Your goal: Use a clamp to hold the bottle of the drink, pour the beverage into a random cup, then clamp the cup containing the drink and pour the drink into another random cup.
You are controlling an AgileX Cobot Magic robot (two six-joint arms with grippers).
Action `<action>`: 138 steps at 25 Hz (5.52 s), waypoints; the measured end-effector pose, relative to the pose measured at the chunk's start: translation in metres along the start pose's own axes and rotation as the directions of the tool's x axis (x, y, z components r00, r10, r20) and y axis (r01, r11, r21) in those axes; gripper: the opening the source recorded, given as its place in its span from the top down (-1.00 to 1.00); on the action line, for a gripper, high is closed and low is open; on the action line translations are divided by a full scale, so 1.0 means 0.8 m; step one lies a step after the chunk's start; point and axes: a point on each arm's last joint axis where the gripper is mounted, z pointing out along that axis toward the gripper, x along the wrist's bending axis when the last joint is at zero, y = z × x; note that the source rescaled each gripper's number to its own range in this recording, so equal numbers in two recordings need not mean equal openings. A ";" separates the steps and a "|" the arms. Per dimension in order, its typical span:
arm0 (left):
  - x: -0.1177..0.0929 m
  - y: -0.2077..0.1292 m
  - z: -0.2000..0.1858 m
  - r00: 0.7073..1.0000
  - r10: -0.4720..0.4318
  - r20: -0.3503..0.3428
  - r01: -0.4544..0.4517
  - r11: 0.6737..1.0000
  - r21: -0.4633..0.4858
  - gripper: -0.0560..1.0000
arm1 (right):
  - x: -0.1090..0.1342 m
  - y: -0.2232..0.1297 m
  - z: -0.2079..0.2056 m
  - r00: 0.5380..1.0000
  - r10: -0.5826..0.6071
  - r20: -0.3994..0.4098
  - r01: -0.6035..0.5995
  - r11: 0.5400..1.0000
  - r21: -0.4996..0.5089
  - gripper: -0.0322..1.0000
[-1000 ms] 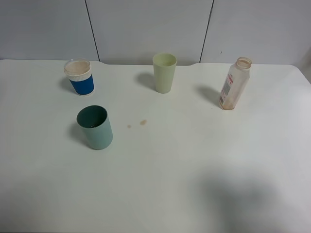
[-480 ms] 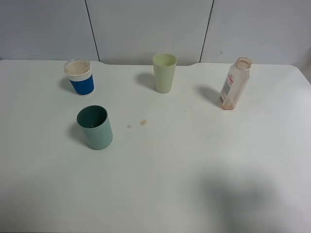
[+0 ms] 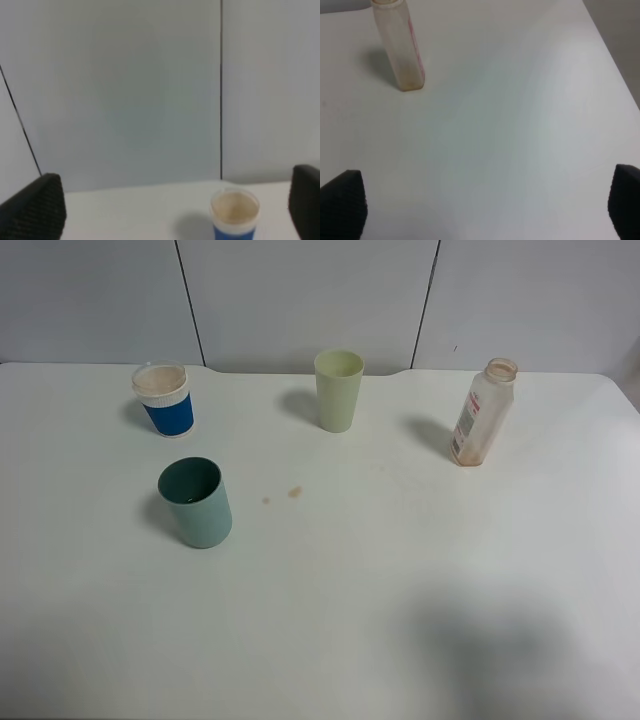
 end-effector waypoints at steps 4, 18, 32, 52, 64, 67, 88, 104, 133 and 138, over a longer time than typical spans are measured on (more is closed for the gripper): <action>0.000 -0.008 -0.014 1.000 -0.009 0.002 0.009 0.998 0.056 -0.41 | 0.000 0.000 0.000 1.000 0.000 0.000 0.000 1.000 0.000 -1.00; -0.003 -0.039 -0.075 0.998 -0.052 0.021 0.047 0.976 0.212 -0.41 | 0.000 0.000 0.000 1.000 0.000 0.000 0.000 1.000 0.000 -1.00; -0.007 -0.078 -0.097 0.997 -0.071 0.029 0.057 0.943 0.327 -0.41 | 0.000 0.000 0.000 1.000 0.000 0.000 0.000 1.000 0.000 -1.00; -0.009 -0.098 -0.098 0.996 -0.077 0.033 0.055 0.901 0.430 -0.41 | 0.000 0.000 0.000 1.000 0.000 0.000 0.000 1.000 0.000 -1.00; -0.009 -0.098 -0.098 0.996 -0.077 0.033 0.055 0.901 0.430 -0.77 | 0.000 0.000 0.000 1.000 0.000 0.000 0.000 1.000 0.000 -1.00; -0.009 -0.098 -0.098 0.996 -0.077 0.033 0.055 0.901 0.430 -0.80 | 0.000 0.000 0.000 1.000 0.000 0.000 0.000 1.000 0.000 -1.00; -0.009 -0.098 -0.098 0.996 -0.078 0.033 0.056 0.901 0.430 -0.82 | 0.000 0.000 0.000 1.000 0.000 0.000 0.000 1.000 0.000 -1.00; -0.009 -0.098 -0.098 0.996 -0.078 0.033 0.056 0.901 0.430 -0.82 | 0.000 0.000 0.000 1.000 0.000 0.000 0.000 1.000 0.000 -1.00; -0.009 -0.098 -0.098 0.996 -0.077 0.033 0.055 0.900 0.431 -0.82 | 0.000 0.000 0.000 1.000 0.000 0.000 0.000 1.000 0.000 -1.00; -0.009 -0.098 -0.098 0.996 -0.077 0.033 0.055 0.900 0.431 -0.82 | 0.000 0.000 0.000 1.000 0.000 0.000 0.000 1.000 0.000 -1.00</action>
